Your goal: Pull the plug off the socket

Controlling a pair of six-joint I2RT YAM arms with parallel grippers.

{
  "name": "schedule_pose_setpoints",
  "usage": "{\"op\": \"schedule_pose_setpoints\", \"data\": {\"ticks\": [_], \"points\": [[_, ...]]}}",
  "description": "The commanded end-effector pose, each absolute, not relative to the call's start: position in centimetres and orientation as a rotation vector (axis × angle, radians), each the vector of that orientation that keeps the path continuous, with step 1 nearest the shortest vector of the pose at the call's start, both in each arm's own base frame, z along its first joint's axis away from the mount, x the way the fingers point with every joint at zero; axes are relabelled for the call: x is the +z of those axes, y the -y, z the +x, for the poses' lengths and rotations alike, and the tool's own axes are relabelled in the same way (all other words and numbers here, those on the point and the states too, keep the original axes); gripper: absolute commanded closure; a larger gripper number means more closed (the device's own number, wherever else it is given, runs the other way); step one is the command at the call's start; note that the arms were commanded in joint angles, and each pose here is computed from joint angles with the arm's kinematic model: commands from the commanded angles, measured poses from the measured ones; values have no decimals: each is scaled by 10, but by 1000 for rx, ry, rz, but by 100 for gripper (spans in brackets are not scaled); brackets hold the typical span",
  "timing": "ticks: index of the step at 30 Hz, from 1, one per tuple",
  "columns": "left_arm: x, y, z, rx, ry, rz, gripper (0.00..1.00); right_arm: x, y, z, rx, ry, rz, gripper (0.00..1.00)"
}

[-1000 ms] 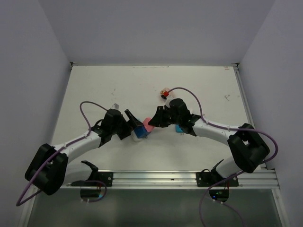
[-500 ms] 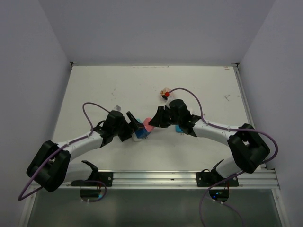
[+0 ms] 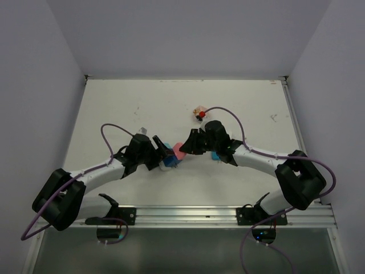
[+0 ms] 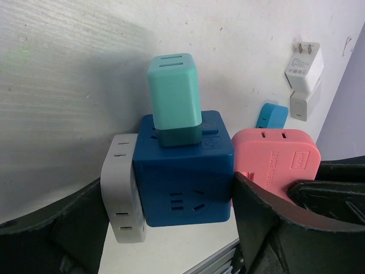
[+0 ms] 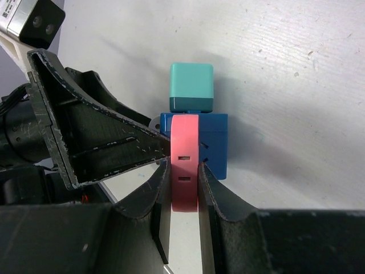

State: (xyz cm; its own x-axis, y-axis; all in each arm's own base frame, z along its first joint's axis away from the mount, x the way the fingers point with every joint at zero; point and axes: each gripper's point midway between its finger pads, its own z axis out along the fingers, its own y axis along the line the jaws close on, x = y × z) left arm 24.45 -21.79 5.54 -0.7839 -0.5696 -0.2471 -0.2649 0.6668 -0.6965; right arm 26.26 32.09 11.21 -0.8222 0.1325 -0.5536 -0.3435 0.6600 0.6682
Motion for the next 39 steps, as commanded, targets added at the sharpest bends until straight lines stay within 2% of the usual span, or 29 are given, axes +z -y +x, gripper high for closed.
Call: {"op": "schedule_pose_setpoints", "data": {"ticks": [1, 2, 6, 18, 33, 39], "points": [[48, 205, 244, -823, -2423, -672, 33, 139, -322, 266, 1110, -2210, -159, 100], [47, 203, 244, -809, -2420, -675, 41, 139, -322, 266, 1112, -2211, -155, 100], [38, 192, 236, -733, -2457, -701, 48, 141, -319, 267, 1109, -2216, -121, 100], [24, 153, 225, -441, -2498, -751, 48, 170, -292, 280, 1137, -2138, 74, 100], [16, 126, 222, -185, -2547, -726, 48, 155, -262, 290, 1111, -2150, 170, 100], [24, 125, 230, -158, -2528, -703, 48, 146, -260, 288, 1092, -2175, 150, 100]]}}
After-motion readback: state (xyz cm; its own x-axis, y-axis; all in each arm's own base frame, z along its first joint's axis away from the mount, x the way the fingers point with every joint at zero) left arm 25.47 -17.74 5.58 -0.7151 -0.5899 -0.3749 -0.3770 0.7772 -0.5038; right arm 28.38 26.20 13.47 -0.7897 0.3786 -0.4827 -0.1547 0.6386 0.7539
